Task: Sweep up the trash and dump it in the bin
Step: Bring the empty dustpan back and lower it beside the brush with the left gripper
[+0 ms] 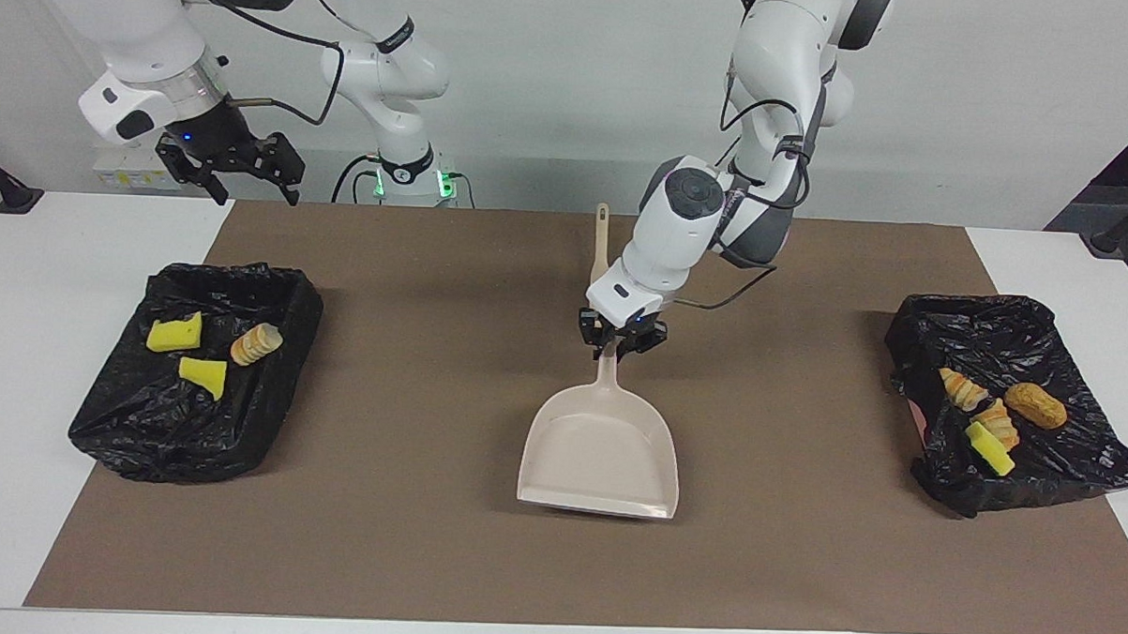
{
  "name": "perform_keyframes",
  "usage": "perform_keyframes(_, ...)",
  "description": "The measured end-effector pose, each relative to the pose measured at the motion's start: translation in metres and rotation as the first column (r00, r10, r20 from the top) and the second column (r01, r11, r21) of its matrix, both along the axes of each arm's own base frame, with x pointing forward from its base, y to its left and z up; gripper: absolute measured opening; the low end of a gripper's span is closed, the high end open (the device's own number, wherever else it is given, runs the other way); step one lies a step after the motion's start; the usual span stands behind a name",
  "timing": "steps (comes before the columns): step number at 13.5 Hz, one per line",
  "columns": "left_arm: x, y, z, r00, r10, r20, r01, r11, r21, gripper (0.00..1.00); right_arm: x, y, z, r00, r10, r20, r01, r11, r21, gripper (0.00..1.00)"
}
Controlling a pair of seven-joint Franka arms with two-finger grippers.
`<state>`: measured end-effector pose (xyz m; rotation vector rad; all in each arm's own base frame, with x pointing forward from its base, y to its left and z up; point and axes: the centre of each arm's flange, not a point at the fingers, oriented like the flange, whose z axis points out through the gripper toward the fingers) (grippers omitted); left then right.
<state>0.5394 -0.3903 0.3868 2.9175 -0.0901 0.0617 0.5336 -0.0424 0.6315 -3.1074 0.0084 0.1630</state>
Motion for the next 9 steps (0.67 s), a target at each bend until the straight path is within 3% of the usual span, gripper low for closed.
perform_keyframes(3,-0.014,-0.012,-0.030,0.999,0.001,-0.040,0.000,1.000,0.020,0.31,0.000,0.000,0.000,1.000,0.000,0.000,0.000,1.000,0.000,1.00)
perform_keyframes(6,-0.012,-0.012,-0.032,0.999,0.007,-0.040,-0.006,1.000,0.020,0.32,0.000,0.000,0.000,1.000,0.000,0.000,0.000,1.000,0.000,1.00)
perform_keyframes(9,0.001,0.002,-0.016,0.999,0.035,-0.018,-0.035,0.999,0.015,0.64,0.000,0.000,0.000,1.000,0.000,0.000,0.000,1.000,0.000,1.00)
